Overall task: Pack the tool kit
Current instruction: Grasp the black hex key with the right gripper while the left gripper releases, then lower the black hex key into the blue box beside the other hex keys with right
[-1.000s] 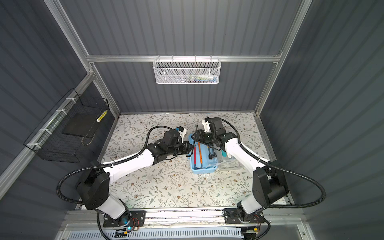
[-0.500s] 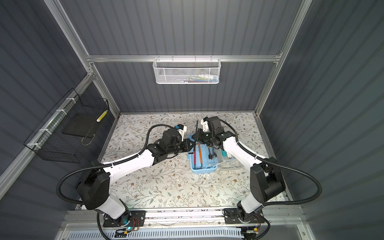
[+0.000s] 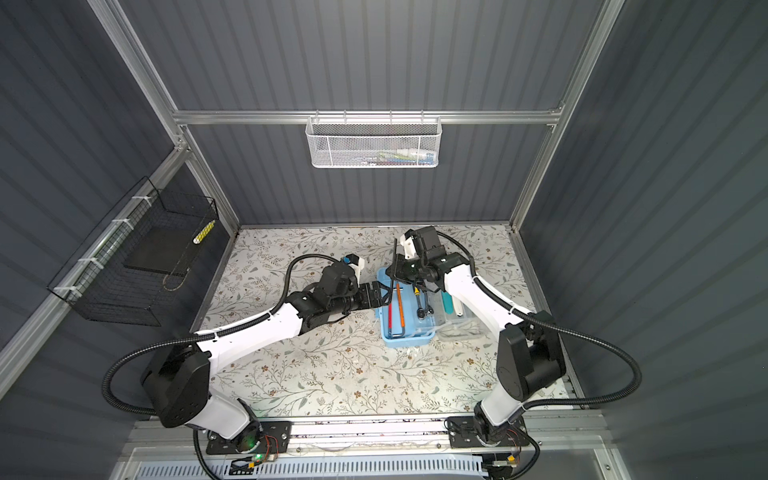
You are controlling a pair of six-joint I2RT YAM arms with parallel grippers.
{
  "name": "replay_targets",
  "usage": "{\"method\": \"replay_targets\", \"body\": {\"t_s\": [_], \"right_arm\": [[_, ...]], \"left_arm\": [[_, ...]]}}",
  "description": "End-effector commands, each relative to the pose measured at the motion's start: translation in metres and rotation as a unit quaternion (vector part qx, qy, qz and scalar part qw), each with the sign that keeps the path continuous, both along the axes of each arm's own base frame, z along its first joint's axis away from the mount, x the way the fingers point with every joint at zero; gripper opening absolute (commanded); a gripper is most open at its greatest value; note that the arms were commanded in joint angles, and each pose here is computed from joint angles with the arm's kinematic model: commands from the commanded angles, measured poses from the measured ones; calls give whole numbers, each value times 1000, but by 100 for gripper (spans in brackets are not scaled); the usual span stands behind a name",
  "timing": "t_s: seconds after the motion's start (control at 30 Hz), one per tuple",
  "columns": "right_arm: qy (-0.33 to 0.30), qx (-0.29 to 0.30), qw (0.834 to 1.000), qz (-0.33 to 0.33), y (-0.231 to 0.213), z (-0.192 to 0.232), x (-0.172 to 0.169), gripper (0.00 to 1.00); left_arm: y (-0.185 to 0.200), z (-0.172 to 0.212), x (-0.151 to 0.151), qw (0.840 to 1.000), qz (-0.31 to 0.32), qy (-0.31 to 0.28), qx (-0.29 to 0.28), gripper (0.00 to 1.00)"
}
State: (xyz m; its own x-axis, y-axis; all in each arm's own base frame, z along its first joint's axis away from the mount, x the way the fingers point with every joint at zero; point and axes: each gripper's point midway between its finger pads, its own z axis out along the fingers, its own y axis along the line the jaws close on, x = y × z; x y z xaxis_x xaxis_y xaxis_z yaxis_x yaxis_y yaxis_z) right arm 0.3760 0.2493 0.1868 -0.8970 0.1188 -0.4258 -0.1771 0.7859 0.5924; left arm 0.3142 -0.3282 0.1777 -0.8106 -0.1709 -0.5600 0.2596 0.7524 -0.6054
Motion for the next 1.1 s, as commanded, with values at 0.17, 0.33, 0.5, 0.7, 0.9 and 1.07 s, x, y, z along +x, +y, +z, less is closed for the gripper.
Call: {"method": "replay_targets", "body": {"t_s": [0.17, 0.33, 0.5, 0.7, 0.9, 1.07], "right_arm": [[63, -132, 988, 50, -12, -55, -26, 0], [88, -159, 981, 68, -4, -76, -27, 1], [105, -165, 978, 74, 1, -92, -25, 2], [120, -177, 974, 75, -2, -105, -27, 7], [125, -181, 973, 74, -2, -109, -28, 22], [117, -182, 974, 69, -3, -104, -24, 34]], "left_arm": [[78, -49, 10, 992, 91, 71, 50, 95], [74, -69, 8, 990, 79, 100, 65, 95], [69, -82, 6, 989, 70, 117, 64, 94], [70, -87, 5, 988, 69, 121, 69, 95], [69, -93, 6, 987, 65, 126, 75, 94], [60, -105, 5, 986, 44, 144, 75, 93]]}}
